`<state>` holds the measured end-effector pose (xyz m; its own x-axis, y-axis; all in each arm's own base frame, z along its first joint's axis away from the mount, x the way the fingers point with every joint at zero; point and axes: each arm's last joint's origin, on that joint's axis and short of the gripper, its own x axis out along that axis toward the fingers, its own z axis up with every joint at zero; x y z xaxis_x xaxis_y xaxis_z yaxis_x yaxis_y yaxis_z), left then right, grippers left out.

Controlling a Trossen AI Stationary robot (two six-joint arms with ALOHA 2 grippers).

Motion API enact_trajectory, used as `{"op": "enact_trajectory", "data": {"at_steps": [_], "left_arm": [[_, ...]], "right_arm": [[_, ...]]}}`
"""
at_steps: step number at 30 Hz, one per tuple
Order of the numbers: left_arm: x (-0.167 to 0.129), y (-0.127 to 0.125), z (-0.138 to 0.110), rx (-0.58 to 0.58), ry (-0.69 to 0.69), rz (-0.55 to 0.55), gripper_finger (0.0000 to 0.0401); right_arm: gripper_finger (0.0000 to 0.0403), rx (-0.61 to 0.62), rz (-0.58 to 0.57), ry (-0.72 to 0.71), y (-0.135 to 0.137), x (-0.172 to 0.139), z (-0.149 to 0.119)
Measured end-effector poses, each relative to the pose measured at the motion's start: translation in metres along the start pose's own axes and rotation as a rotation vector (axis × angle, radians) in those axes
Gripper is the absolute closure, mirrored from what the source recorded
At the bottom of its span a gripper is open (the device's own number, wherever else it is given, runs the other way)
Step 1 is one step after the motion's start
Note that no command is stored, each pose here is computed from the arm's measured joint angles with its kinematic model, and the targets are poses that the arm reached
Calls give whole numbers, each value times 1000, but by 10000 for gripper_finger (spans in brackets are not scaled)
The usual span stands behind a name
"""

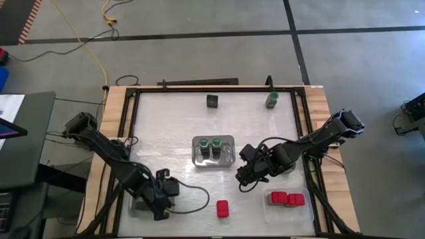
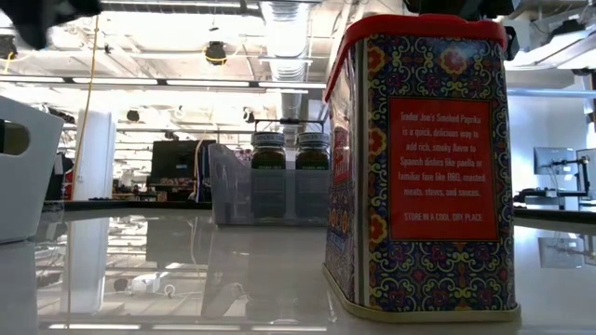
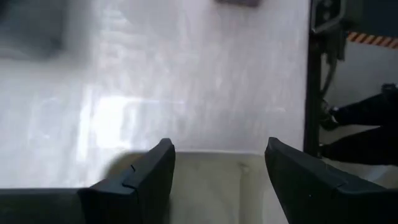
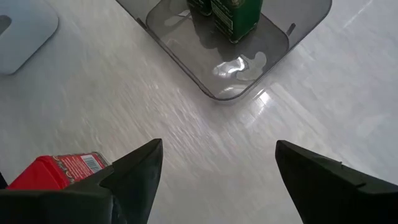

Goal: Sort spices by type
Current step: Put the red seasoning can into the transparent bin

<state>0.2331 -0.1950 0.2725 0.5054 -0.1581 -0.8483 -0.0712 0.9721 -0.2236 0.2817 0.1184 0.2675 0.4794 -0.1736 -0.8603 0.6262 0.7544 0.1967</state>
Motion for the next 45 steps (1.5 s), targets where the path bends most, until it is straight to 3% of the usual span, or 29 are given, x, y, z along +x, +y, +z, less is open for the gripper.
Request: {"op": "enact_trajectory", "data": {"at_steps": [4, 10, 15, 21, 27, 37, 45], "left_arm": [[-14, 11, 18, 16, 17, 64, 161], [-37, 33, 39, 248, 103, 160, 161], [-41, 46, 58, 187, 17, 225, 161], [-27, 75, 68, 190, 73, 165, 161], [-35, 102, 51, 154, -47, 140, 161], [-65, 156, -28, 27, -161, 146, 161], [-78, 174, -64, 42, -230, 134, 161]], "right_arm": [[65, -11, -3, 3, 0, 0, -1], [65, -34, -6, 13, 1, -2, -5], [65, -65, -31, 36, 0, -5, -14], [65, -47, -18, 44, 5, -9, -23], [65, 20, 0, 48, 9, -13, -31], [65, 300, 67, 66, 17, -15, -35], [77, 505, 77, 56, 49, -14, -8]]}}
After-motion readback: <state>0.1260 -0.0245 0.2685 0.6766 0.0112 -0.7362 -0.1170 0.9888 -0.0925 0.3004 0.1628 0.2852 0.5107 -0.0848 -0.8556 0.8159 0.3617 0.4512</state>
